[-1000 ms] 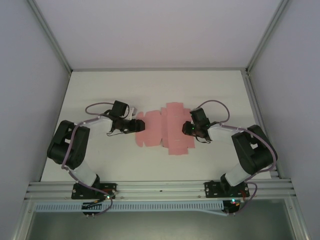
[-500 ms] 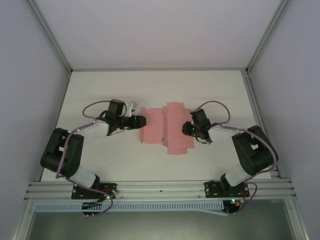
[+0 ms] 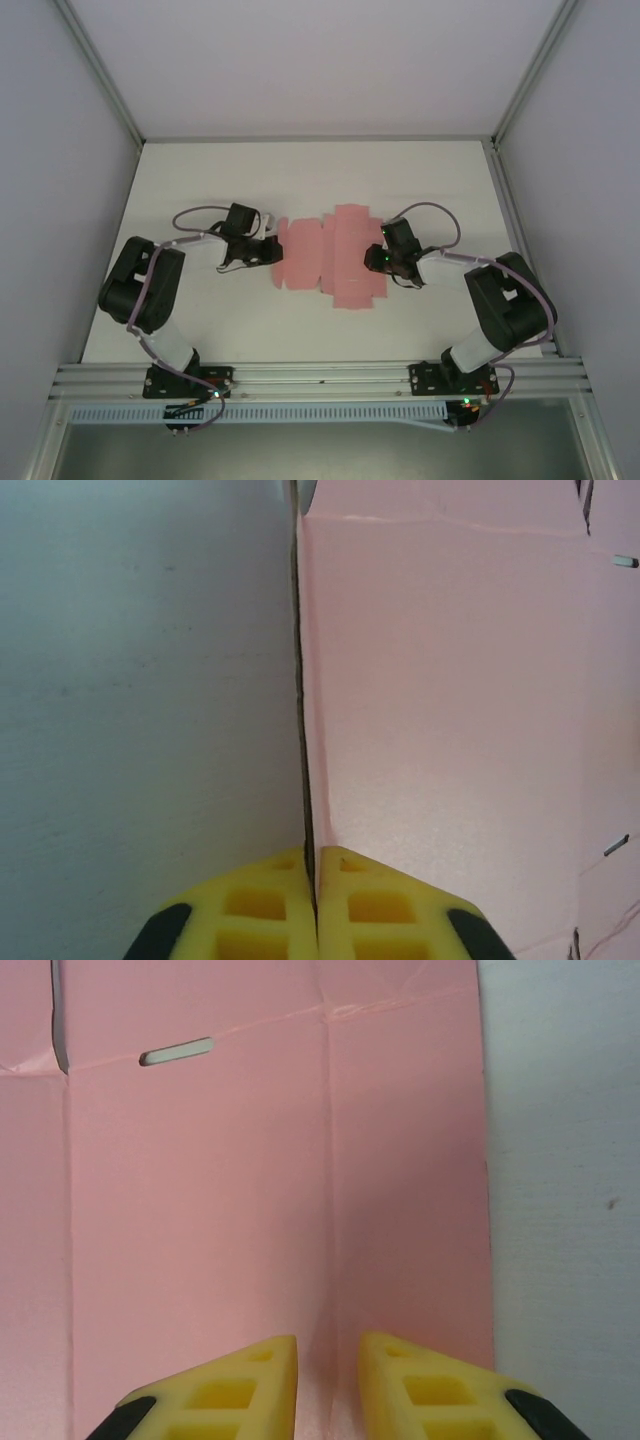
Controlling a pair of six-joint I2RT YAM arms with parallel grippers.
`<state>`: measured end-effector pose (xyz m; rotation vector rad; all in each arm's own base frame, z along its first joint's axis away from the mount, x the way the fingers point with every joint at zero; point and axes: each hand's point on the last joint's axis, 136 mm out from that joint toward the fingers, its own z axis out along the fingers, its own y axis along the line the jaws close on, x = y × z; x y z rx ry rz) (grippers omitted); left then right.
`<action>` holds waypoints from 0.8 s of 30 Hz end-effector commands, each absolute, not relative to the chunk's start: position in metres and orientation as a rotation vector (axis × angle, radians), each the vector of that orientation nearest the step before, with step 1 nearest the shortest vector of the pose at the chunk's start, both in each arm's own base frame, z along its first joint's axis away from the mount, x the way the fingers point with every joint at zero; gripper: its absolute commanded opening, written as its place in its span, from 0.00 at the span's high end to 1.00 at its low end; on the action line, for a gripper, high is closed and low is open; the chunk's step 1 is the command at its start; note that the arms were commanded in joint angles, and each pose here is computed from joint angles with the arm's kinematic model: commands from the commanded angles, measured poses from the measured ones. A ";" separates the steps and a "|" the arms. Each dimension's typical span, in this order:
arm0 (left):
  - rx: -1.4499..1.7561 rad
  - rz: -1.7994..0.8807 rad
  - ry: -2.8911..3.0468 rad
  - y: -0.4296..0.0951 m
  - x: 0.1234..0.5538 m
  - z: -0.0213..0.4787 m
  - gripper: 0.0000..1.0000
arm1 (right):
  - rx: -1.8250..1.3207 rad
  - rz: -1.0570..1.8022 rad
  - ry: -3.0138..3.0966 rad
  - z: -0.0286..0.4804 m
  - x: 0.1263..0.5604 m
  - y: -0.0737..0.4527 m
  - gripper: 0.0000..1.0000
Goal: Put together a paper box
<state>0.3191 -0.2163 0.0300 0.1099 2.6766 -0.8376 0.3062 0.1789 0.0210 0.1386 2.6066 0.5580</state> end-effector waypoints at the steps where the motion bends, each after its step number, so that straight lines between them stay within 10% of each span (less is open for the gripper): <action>1: 0.173 -0.819 2.611 -0.219 0.325 0.053 1.00 | 0.143 0.486 2.754 -0.001 0.272 0.165 0.74; 7: 0.343 -0.853 2.315 -0.227 0.325 0.141 1.00 | 0.037 0.427 2.543 0.083 0.301 0.159 0.67; 18: 0.755 -1.008 1.705 -0.244 0.251 0.302 1.00 | -0.054 0.870 1.931 0.221 0.281 0.140 0.13; 24: 0.843 -1.052 1.514 -0.243 0.221 0.346 1.00 | -0.143 1.054 1.799 0.238 0.279 0.142 0.09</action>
